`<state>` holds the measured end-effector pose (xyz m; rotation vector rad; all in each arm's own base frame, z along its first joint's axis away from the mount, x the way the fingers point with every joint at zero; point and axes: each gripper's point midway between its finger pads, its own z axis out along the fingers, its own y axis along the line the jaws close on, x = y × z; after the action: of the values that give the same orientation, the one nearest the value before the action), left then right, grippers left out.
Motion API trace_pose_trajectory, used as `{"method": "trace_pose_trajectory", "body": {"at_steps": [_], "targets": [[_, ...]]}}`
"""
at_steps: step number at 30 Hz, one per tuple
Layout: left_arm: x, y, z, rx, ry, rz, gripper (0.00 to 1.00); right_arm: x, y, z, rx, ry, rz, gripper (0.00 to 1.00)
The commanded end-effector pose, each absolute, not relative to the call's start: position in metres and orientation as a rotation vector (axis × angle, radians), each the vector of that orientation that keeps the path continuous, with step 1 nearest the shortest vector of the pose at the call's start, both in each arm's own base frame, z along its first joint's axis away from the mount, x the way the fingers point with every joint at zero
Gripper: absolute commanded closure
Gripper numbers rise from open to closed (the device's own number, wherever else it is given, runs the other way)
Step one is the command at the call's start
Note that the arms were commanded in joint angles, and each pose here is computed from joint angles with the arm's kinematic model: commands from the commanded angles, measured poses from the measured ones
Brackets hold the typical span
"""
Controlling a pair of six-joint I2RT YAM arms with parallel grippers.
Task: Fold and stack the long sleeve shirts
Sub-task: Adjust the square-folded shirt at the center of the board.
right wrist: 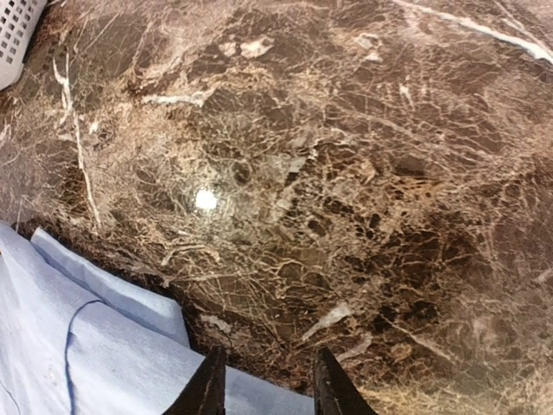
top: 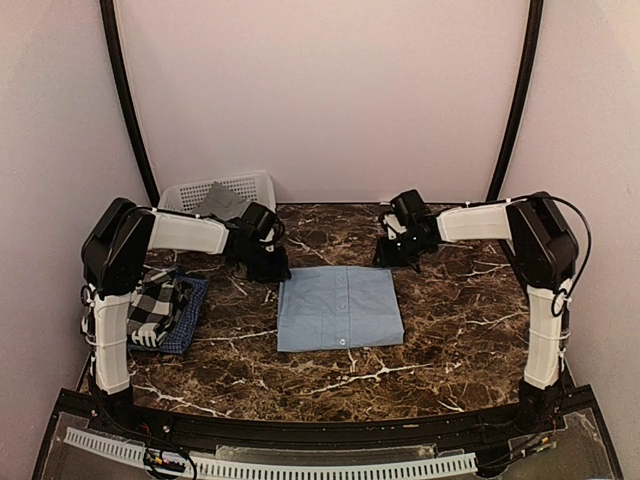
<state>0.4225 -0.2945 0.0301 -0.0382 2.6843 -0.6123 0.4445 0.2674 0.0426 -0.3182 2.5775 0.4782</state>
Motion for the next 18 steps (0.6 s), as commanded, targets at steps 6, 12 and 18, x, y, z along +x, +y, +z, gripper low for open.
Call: {"method": "trace_pose_trajectory", "body": {"at_steps": [6, 12, 18], "targets": [[0.414, -0.279, 0.086, -0.024, 2.632, -0.577, 0.63, 0.420, 0.274, 0.129, -0.389, 2.436, 0.492, 0.57], [0.382, -0.278, 0.099, -0.015, 2.639, -0.711, 0.54, 0.371, 0.292, 0.123, -0.467, 2.461, 0.521, 0.54], [0.342, -0.282, 0.086, 0.001, 2.712, -0.880, 0.48, 0.322, 0.323, 0.107, -0.557, 2.504, 0.535, 0.55]]}}
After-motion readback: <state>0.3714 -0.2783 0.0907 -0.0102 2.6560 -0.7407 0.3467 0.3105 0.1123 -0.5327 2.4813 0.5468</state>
